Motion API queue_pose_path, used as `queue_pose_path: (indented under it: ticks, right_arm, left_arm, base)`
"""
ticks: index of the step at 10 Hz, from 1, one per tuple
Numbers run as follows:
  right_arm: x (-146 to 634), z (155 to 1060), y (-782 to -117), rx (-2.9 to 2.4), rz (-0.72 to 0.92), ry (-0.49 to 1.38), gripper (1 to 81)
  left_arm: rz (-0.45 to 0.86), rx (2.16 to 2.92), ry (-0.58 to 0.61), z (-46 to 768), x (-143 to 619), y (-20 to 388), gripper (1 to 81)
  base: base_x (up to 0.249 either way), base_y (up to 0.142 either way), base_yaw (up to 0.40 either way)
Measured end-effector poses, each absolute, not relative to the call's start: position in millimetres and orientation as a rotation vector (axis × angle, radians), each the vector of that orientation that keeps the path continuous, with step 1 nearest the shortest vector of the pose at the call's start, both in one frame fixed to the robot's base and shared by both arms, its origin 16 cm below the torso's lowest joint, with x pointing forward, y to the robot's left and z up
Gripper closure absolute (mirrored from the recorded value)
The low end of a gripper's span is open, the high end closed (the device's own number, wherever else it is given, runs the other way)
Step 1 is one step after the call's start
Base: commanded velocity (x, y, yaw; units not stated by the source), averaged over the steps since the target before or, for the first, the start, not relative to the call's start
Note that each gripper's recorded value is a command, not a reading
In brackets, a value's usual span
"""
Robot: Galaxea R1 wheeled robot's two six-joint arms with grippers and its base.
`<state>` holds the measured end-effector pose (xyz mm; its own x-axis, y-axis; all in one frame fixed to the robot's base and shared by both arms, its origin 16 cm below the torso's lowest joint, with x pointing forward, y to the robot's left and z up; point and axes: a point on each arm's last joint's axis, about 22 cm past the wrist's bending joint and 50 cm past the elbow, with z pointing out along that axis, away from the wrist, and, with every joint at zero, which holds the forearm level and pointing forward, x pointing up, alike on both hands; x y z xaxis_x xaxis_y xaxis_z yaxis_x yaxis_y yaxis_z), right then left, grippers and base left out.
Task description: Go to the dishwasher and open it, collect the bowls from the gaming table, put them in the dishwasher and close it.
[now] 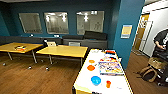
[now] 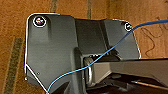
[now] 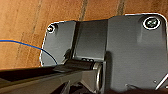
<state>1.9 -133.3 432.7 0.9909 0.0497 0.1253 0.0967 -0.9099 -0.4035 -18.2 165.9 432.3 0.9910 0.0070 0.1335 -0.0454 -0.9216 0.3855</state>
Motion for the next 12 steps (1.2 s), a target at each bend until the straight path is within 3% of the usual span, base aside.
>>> queue_pose_path:
  ticks: [2,12]
  right_arm:
    - [-1,433,-133,-2.714,-0.148,-0.104,1.0]
    - [-1,433,-131,-2.712,-0.151,-0.104,1.0]
  left_arm:
    - [0.19,2.738,-0.029,432,-16,167,1.0]
    - [0.173,2.739,-0.025,432,-27,167,1.0]
  base:
    - [0.0,-0.155,0.0]
    - [0.019,0.0,0.0]
